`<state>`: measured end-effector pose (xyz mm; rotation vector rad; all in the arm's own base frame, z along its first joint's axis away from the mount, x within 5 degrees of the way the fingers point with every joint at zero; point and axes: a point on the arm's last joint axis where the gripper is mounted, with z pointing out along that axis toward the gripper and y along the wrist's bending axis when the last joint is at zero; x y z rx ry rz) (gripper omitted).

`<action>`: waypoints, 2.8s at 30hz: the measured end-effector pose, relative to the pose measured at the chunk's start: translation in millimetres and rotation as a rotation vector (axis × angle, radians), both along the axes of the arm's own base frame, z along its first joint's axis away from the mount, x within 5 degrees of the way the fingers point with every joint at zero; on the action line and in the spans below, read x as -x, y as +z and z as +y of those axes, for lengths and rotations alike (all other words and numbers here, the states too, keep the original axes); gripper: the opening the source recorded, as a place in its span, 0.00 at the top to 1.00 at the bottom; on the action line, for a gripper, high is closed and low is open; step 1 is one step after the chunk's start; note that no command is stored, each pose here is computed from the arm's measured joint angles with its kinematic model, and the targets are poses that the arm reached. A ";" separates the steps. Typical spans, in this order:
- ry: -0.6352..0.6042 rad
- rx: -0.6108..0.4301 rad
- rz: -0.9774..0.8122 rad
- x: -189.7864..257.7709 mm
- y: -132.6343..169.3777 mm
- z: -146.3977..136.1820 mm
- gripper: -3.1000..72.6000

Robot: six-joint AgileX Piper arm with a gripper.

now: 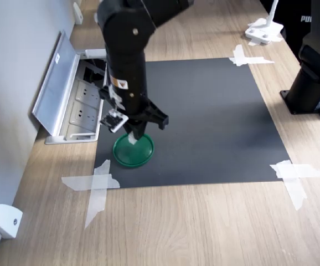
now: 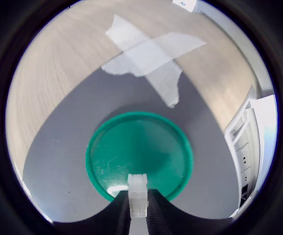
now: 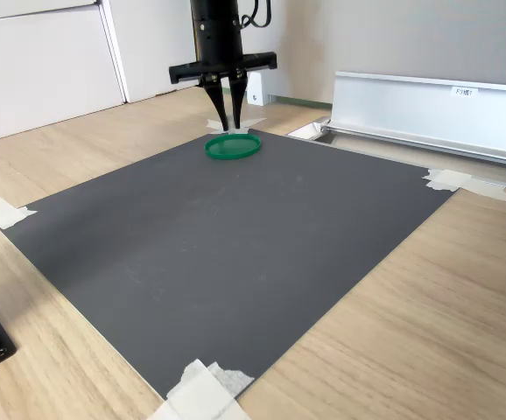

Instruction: Grasp a white terminal and put it on the green lid.

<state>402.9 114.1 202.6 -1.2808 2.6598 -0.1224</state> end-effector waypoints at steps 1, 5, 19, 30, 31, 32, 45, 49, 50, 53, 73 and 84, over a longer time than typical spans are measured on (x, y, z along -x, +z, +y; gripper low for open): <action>0.001 0.002 0.002 0.4 -2.9 -0.2 0.84; 0.004 0.003 0.004 -1.2 -9.7 0.3 0.84; 0.042 0.014 0.004 -0.4 -10.3 -0.2 0.30; -0.124 -0.119 -0.268 35.0 106.0 -10.8 0.18; -0.144 -0.137 -0.309 42.9 122.5 -13.6 0.22; -0.161 -0.156 -0.352 51.7 139.0 -16.6 0.27; -0.296 -0.365 -0.715 205.7 229.3 -64.5 0.96; -0.346 -0.436 -0.768 237.8 207.3 -73.8 0.97; -0.361 -0.458 -0.785 244.3 200.4 -76.1 0.97; -0.424 -0.516 -0.834 261.0 179.0 -85.4 0.97; -0.654 -0.623 -1.072 360.5 50.8 -114.0 0.97; -0.665 -0.611 -1.037 360.7 17.5 -113.9 0.97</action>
